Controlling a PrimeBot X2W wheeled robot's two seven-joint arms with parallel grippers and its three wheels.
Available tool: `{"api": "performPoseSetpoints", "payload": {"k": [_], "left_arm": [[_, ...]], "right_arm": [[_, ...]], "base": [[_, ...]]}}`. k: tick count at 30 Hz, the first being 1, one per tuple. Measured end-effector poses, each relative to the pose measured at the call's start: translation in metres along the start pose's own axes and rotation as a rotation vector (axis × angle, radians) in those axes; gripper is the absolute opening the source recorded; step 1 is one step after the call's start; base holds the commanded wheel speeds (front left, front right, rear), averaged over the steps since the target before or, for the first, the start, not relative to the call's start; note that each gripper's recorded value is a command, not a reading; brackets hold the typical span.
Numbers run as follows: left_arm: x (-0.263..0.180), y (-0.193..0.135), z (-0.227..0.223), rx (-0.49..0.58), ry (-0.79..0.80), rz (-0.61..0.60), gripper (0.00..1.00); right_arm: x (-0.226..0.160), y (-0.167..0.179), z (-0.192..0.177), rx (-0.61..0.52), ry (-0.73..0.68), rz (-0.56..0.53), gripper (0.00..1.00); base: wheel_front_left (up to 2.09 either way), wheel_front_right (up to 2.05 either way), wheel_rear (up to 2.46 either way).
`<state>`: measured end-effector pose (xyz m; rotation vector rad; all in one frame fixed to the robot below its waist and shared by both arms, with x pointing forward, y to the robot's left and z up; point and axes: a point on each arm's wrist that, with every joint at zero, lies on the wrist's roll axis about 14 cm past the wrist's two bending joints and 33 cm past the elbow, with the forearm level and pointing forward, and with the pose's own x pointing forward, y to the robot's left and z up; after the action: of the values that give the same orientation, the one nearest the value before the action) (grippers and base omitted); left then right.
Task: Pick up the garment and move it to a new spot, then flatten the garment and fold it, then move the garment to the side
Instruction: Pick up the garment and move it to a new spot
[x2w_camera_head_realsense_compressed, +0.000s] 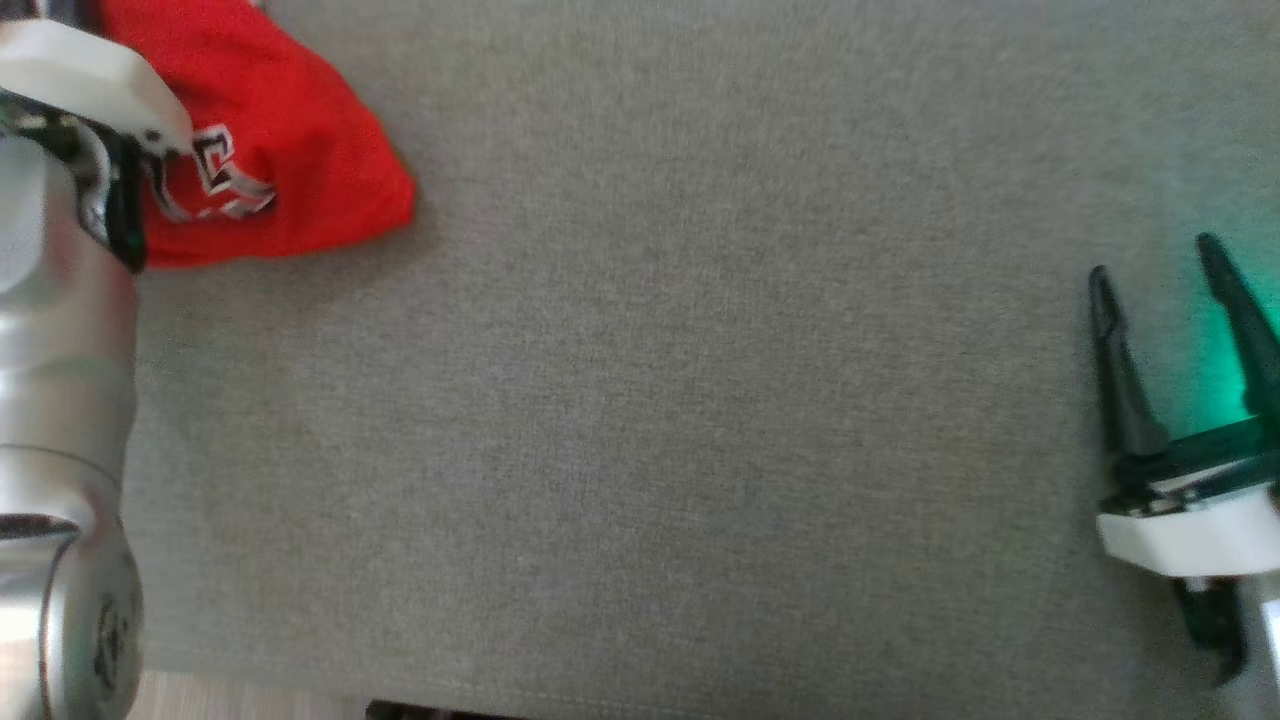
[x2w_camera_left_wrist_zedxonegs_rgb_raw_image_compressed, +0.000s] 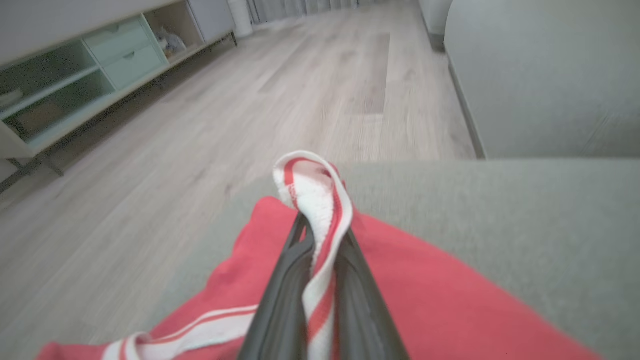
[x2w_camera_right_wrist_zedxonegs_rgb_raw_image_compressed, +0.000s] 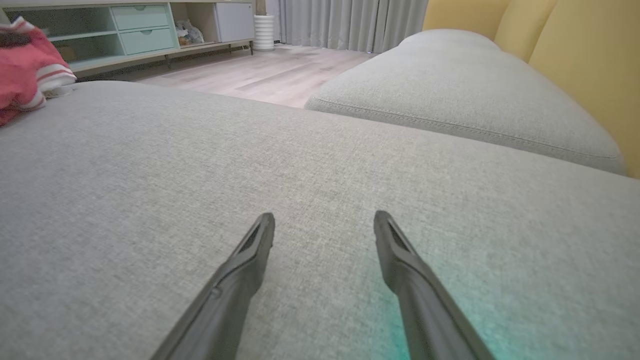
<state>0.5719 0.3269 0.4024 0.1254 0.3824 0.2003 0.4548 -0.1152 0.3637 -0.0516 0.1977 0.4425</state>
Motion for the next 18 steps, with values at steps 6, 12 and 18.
{"api": "performPoseSetpoints", "payload": {"k": [6, 12, 18], "left_arm": [[-0.021, -0.008, 0.116, -0.002, -0.302, -0.063, 0.00], [-0.085, -0.051, 0.246, -0.007, -0.651, -0.212, 0.00], [-0.158, -0.139, 0.316, -0.026, -0.852, -0.510, 0.00]], "right_arm": [[-0.015, 0.018, 0.016, 0.057, -0.010, -0.017, 1.00], [-0.046, 0.032, 0.053, 0.118, -0.088, -0.064, 1.00], [-0.099, 0.019, 0.071, 0.152, -0.141, -0.195, 1.00]], "base": [[0.00, 0.00, 0.00], [0.00, 0.00, 0.00], [0.00, 0.00, 0.00]]}}
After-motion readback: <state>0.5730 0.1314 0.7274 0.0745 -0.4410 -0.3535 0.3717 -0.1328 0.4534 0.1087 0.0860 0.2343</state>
